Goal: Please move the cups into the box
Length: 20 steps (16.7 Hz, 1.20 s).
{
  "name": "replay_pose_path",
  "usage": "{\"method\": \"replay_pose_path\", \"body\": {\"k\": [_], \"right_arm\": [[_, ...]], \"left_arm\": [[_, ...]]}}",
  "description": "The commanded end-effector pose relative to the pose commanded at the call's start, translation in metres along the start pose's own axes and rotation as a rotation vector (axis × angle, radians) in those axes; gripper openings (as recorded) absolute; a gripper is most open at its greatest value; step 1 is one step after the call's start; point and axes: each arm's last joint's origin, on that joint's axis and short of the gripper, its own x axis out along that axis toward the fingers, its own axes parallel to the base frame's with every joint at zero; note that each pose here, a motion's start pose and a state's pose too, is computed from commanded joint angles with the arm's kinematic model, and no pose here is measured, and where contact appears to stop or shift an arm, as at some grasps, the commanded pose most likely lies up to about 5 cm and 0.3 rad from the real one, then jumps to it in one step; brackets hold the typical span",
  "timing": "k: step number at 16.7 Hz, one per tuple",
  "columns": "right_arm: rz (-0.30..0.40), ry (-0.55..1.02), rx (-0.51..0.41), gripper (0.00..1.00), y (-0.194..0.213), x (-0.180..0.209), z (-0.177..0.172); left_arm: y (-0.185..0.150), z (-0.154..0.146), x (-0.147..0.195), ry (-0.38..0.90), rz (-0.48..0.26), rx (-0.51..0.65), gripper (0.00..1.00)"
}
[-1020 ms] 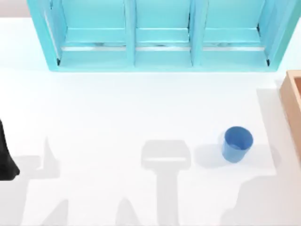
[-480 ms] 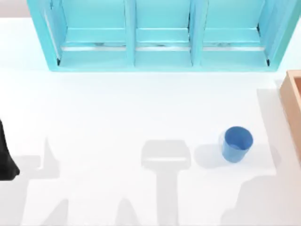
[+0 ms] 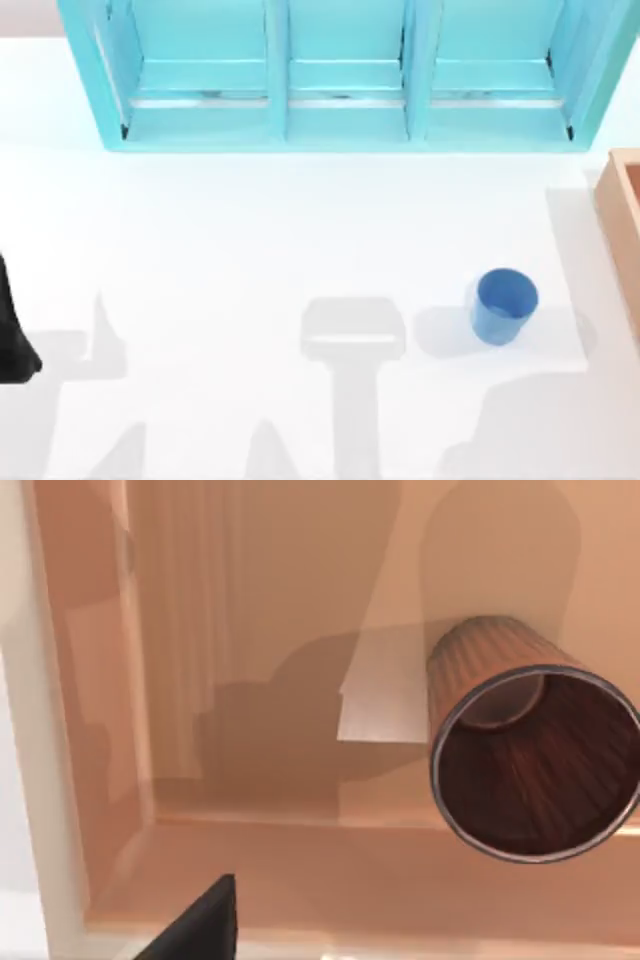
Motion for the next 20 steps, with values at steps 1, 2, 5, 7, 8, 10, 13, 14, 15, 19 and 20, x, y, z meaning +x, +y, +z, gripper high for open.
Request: {"method": "replay_pose_path", "body": {"k": [1, 2, 5, 7, 8, 10, 13, 14, 15, 19, 20], "right_arm": [[0.002, 0.003, 0.003, 1.0, 0.0, -0.008, 0.001], [0.003, 0.005, 0.005, 1.0, 0.0, -0.017, 0.002], [0.001, 0.001, 0.007, 1.0, 0.002, -0.047, 0.002], [-0.001, -0.004, 0.005, 1.0, 0.005, -0.065, 0.0], [-0.002, -0.006, 0.005, 1.0, 0.006, -0.071, -0.001], [-0.002, -0.006, 0.005, 1.0, 0.007, -0.077, -0.001], [-0.002, -0.006, 0.005, 1.0, 0.007, -0.078, -0.001], [-0.002, -0.007, 0.003, 1.0, 0.007, -0.077, -0.002], [-0.002, -0.007, 0.003, 1.0, 0.007, -0.077, -0.001], [0.003, 0.036, 0.006, 1.0, 0.019, -0.066, 0.021], [0.002, 0.048, 0.009, 1.0, 0.024, -0.062, 0.029]], "left_arm": [[0.0, 0.0, 0.0, 0.0, 0.0, 0.0, 1.0], [0.0, 0.0, 0.0, 0.0, 0.0, 0.0, 1.0], [0.0, 0.0, 0.0, 0.0, 0.0, 0.0, 1.0], [0.0, 0.0, 0.0, 0.0, 0.0, 0.0, 1.0], [0.0, 0.0, 0.0, 0.0, 0.0, 0.0, 1.0], [0.0, 0.0, 0.0, 0.0, 0.0, 0.0, 1.0], [0.0, 0.0, 0.0, 0.0, 0.0, 0.0, 1.0], [0.0, 0.0, 0.0, 0.0, 0.0, 0.0, 1.0], [0.0, 0.0, 0.0, 0.0, 0.0, 0.0, 1.0], [0.0, 0.0, 0.0, 0.0, 0.0, 0.0, 1.0], [0.0, 0.0, 0.0, 0.0, 0.0, 0.0, 1.0]]}}
